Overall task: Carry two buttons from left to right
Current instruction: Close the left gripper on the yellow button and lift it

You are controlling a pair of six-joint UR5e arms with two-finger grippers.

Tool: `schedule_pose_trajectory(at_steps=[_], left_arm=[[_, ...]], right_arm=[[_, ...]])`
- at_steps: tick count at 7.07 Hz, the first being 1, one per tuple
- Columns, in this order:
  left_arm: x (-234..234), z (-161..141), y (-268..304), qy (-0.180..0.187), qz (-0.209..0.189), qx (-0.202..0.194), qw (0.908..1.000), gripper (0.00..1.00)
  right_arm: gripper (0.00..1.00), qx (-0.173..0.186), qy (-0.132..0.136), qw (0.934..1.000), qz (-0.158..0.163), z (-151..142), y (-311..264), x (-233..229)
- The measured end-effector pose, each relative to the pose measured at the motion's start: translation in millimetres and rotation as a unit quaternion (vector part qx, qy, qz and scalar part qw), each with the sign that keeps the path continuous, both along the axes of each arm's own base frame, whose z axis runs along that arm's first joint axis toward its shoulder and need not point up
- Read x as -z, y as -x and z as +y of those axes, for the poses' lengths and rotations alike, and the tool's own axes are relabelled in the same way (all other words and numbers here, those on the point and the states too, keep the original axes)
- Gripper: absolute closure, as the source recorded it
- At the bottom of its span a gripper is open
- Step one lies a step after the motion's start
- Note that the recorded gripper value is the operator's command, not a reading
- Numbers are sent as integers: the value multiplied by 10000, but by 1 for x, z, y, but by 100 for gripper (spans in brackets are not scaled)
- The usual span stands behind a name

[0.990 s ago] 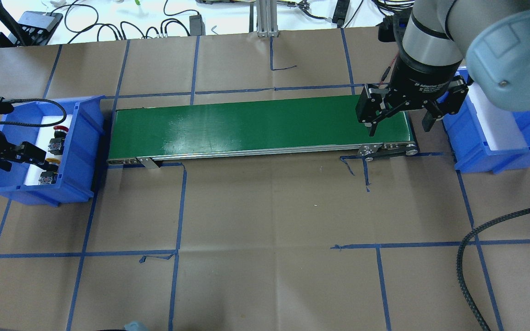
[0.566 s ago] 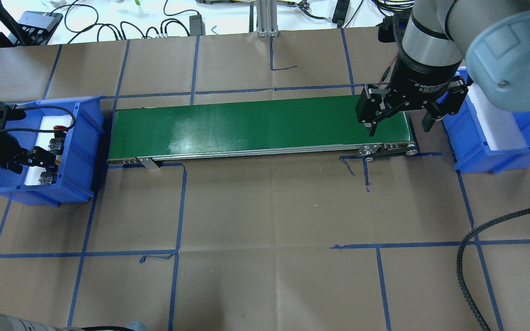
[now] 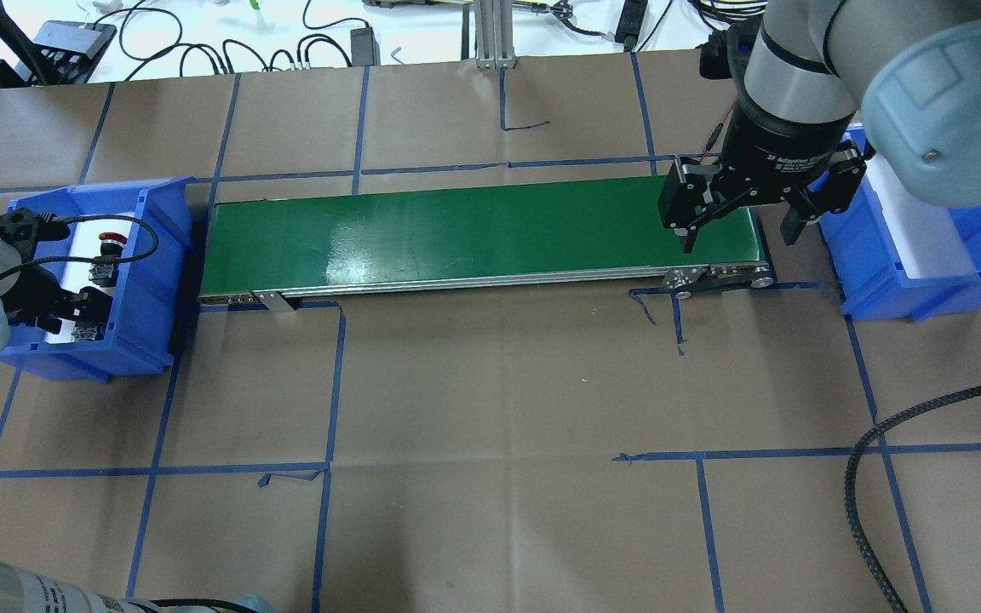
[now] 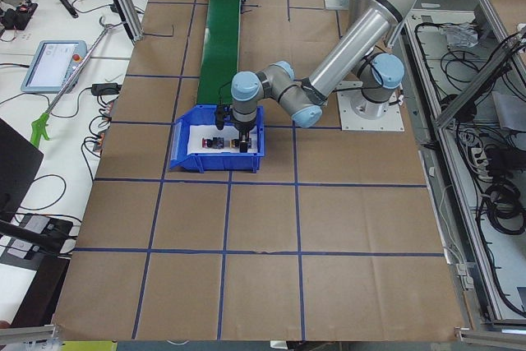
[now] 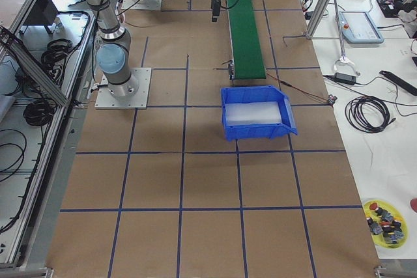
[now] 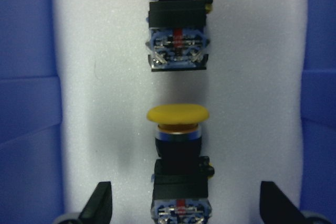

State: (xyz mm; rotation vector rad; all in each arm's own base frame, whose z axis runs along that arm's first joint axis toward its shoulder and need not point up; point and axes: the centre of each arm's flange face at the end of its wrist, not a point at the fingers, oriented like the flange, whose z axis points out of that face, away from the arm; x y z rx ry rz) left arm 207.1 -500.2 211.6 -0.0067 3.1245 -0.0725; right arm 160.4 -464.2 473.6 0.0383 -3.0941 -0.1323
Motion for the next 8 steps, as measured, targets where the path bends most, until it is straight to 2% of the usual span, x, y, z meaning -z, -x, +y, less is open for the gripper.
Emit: schedule_pose_trajectory(at_steps=[1, 2, 3, 4, 5, 6, 8], left_arm=[[2, 0, 0, -4, 2, -1, 10000, 17], [4, 0, -1, -14, 9, -6, 10000, 44], [6, 0, -1, -31, 11, -18, 10000, 62], [6, -1, -2, -39, -9, -49, 10000, 75], [4, -2, -4, -33, -36, -84, 10000, 85], [2, -3, -5, -13, -52, -106, 9999, 89], [-12, -6, -4, 96, -105, -118, 9998, 90]], right_arm=[[0, 2, -3, 10000, 0, 0, 0, 0], [0, 3, -14, 10000, 1, 0, 0, 1], [0, 3, -29, 10000, 2, 1, 0, 1], [0, 3, -36, 10000, 1, 1, 0, 1], [0, 3, -40, 10000, 0, 1, 0, 2], [0, 3, -40, 10000, 1, 1, 0, 2], [0, 0, -41, 10000, 1, 1, 0, 2]])
